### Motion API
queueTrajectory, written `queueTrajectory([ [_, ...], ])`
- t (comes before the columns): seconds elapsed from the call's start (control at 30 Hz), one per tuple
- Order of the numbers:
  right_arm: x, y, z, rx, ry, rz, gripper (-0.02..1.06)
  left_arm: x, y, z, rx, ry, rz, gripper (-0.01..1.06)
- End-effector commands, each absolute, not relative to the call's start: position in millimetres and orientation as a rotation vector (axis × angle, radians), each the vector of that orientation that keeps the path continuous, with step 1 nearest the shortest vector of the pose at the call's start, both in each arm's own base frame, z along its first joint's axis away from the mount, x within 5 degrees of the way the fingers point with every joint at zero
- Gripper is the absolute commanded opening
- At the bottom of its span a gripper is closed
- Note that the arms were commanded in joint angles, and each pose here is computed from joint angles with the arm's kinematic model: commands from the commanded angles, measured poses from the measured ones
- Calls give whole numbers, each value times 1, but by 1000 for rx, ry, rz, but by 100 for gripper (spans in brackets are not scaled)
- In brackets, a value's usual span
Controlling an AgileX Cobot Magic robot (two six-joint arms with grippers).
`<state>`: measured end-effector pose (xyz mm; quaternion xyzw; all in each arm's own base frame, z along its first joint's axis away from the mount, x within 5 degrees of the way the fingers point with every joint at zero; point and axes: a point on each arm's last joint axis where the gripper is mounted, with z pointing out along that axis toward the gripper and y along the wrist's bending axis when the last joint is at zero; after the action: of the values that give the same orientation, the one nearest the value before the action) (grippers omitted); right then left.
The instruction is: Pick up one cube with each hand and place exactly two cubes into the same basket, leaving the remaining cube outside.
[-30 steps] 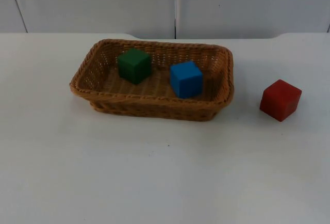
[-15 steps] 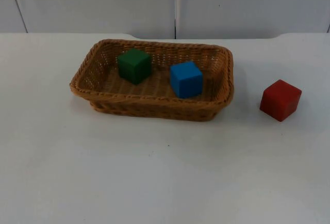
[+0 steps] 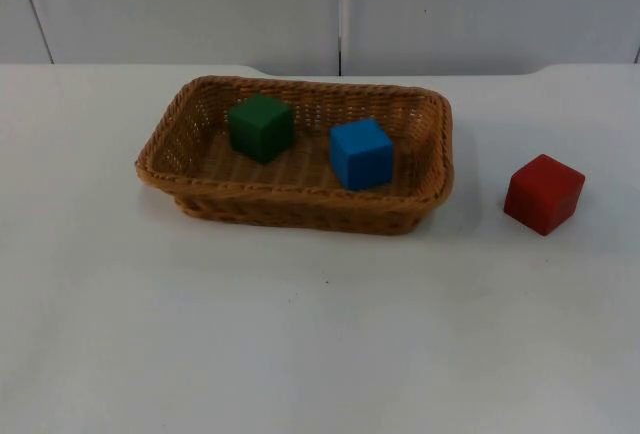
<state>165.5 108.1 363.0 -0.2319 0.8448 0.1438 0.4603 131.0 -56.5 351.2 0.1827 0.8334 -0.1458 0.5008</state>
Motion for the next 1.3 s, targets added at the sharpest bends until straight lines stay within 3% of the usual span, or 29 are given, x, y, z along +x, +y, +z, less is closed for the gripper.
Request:
queueTrajectory([
  [0.0,156,102,368,-563,2044,363,72,124,-56,353,430,2008,-378,92],
  [0.37,118,77,385,-541,1971,382,72,102,-51,356,462,1998,-380,92],
  [0.77,74,48,356,-535,1947,387,72,66,-41,365,469,1914,-389,92],
  [1.27,15,8,352,-515,1837,403,72,16,-21,359,460,1901,-318,92],
])
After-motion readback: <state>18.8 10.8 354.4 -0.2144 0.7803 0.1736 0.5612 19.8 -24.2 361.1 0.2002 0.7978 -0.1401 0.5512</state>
